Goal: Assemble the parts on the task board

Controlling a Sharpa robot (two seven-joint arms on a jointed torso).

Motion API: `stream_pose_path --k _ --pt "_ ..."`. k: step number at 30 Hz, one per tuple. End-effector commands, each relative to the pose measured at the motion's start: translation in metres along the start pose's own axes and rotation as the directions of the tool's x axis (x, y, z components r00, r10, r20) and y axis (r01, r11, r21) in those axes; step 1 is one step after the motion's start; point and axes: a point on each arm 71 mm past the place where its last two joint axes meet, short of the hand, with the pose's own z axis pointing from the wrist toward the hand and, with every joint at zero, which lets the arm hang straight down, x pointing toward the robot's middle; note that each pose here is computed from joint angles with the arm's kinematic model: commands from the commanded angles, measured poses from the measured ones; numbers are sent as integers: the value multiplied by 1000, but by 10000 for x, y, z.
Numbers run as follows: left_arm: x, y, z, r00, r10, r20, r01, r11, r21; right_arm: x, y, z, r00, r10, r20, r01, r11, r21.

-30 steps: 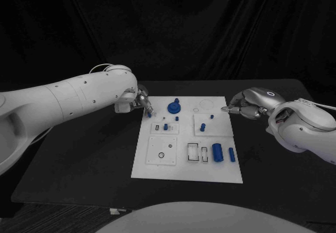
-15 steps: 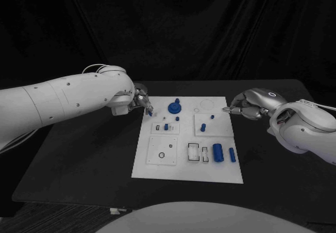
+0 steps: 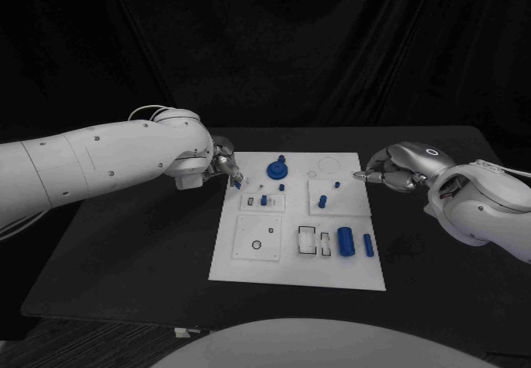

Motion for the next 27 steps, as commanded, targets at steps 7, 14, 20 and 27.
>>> stream_pose_path --k 7,14,20,27 --pt "58 -59 -65 1000 -12 19 12 1000 3 18 -8 -18 1000 -1 1 1 1000 14" --pt "109 -112 -82 1000 -18 25 17 1000 26 21 -4 -21 1000 0 4 0 1000 13" --pt "178 -154 -83 1000 -15 15 14 999 43 22 -6 -22 1000 1 5 -1 1000 13" --pt "225 -156 -46 1000 -18 8 18 999 48 28 7 -17 1000 2 5 -2 1000 9"
